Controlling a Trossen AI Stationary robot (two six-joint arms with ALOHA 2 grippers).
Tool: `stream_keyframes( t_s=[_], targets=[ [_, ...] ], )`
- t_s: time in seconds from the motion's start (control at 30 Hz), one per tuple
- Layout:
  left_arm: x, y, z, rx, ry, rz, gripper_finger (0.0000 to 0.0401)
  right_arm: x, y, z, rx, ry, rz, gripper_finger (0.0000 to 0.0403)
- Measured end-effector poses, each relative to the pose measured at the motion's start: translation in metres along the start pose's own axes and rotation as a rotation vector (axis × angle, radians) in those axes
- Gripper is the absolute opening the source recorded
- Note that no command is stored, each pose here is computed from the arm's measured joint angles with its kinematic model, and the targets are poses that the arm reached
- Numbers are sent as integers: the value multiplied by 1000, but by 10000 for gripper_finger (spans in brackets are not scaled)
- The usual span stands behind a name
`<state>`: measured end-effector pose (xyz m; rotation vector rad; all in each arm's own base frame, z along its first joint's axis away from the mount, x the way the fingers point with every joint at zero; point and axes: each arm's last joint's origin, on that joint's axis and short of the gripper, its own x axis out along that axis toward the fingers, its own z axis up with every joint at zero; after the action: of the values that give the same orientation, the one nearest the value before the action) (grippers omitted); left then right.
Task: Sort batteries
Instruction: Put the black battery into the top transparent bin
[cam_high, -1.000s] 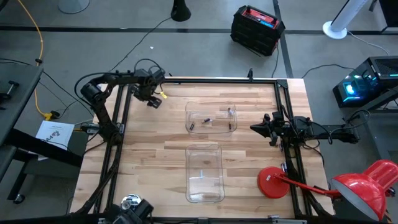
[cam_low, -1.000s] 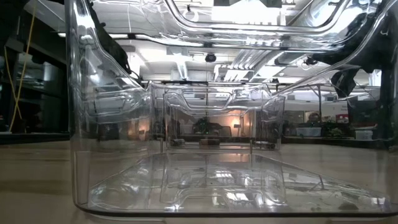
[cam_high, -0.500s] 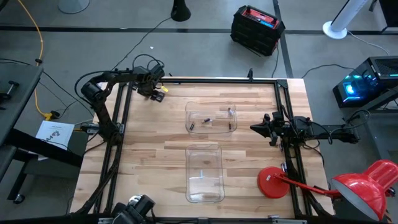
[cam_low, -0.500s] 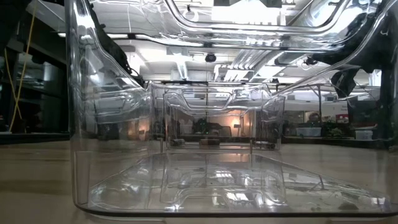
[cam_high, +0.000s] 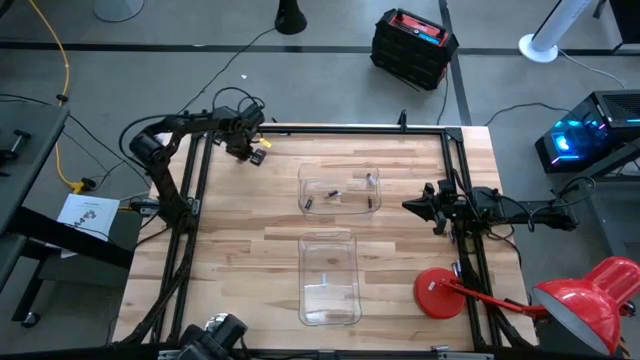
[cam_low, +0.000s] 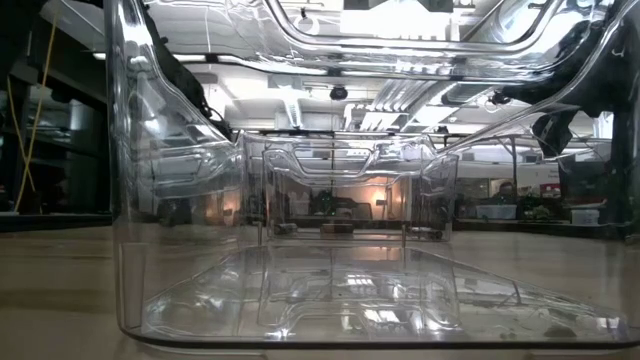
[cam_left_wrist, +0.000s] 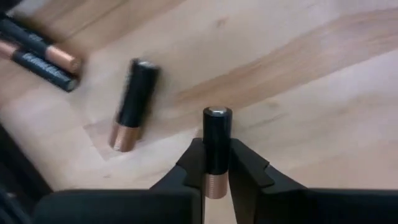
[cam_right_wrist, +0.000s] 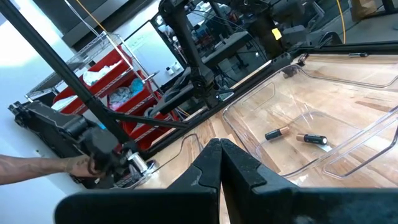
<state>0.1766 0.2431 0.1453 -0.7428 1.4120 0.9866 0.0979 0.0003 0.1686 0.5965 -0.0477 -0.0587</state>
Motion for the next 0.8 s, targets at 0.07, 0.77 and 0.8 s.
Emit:
stream_keyframes(
  t_s=[0.07, 0.77, 0.8],
  targets=[
    [-17, 1, 2, -6, -56, -12, 28, 0, 0, 0, 0, 0, 0, 0],
    [-147, -144, -66, 486, -620, -647, 28, 0, 0, 0, 0, 0, 0, 0],
    [-149, -157, -74, 525, -640, -661, 28, 0, 0, 0, 0, 0, 0, 0]
  ],
)
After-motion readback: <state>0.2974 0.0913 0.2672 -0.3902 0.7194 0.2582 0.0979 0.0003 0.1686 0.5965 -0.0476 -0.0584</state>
